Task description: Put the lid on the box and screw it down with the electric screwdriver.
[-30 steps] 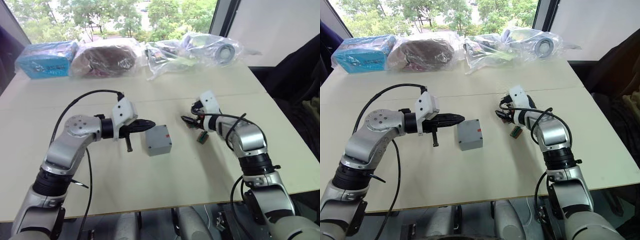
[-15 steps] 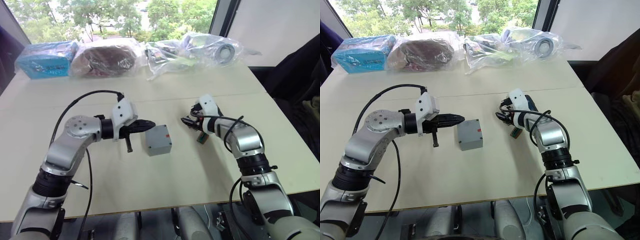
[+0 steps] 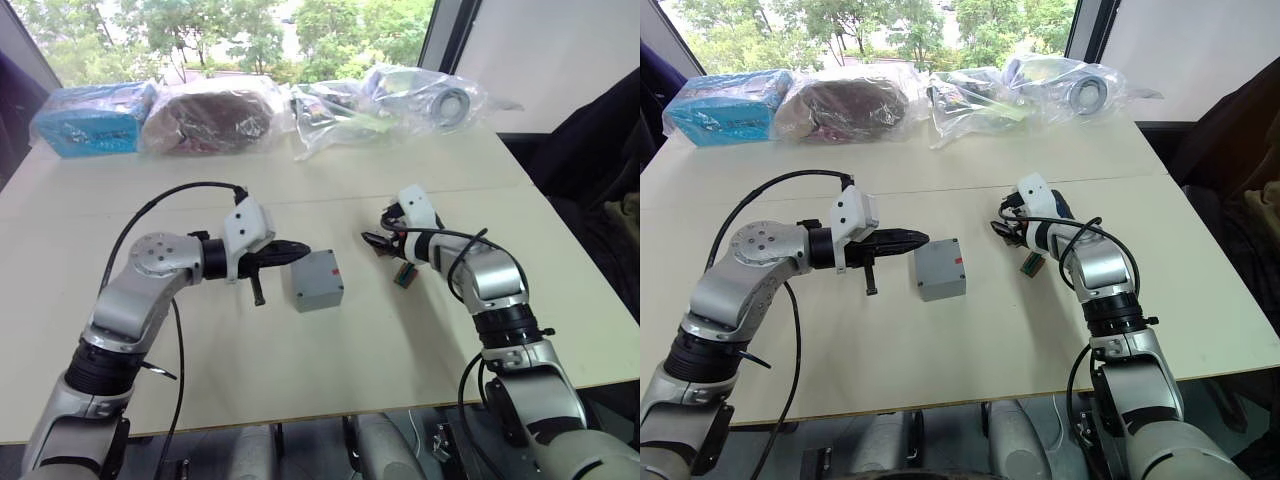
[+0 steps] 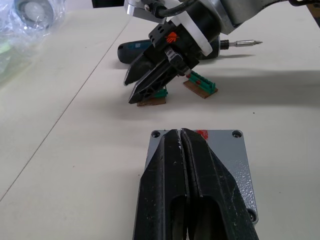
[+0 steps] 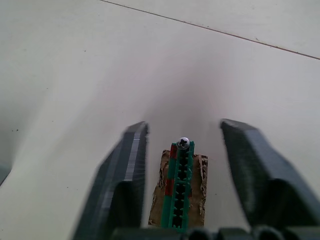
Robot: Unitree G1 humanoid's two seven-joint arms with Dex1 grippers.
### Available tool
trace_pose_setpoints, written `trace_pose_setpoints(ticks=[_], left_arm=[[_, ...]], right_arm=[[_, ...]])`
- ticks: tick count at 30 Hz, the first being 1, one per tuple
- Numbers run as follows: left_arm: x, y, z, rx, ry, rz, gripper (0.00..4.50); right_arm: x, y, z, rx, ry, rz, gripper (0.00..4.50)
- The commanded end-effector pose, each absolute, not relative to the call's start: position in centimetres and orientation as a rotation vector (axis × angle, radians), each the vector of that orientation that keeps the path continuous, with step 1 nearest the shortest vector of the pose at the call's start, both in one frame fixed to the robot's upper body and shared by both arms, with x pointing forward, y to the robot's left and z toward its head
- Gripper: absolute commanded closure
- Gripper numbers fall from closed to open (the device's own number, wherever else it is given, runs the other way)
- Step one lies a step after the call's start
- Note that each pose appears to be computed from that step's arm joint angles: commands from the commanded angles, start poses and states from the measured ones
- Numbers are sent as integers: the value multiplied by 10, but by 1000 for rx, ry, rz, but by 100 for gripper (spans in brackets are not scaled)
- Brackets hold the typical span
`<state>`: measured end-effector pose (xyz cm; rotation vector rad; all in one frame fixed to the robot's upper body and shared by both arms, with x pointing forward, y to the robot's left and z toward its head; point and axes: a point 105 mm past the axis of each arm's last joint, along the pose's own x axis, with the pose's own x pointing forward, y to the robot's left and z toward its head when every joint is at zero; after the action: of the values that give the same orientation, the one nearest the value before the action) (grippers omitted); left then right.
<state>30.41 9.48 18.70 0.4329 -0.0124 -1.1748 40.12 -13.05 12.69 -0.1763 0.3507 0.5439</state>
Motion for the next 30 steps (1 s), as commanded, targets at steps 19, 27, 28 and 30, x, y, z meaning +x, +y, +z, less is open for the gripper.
trace_pose_setpoints(ticks=[19,27,28,30], left_arm=[[301,90,197,454,-60,-1190,450],[301,90,197,454,-61,-1190,450],[301,90,197,455,-61,-1189,450],[301,91,197,456,-60,-1188,450]], right_arm=[[399,-127,143,-155,330,575,442],[398,-123,136,-157,325,592,409],[398,-123,136,-157,325,593,373],[398,-125,137,-170,324,592,317]])
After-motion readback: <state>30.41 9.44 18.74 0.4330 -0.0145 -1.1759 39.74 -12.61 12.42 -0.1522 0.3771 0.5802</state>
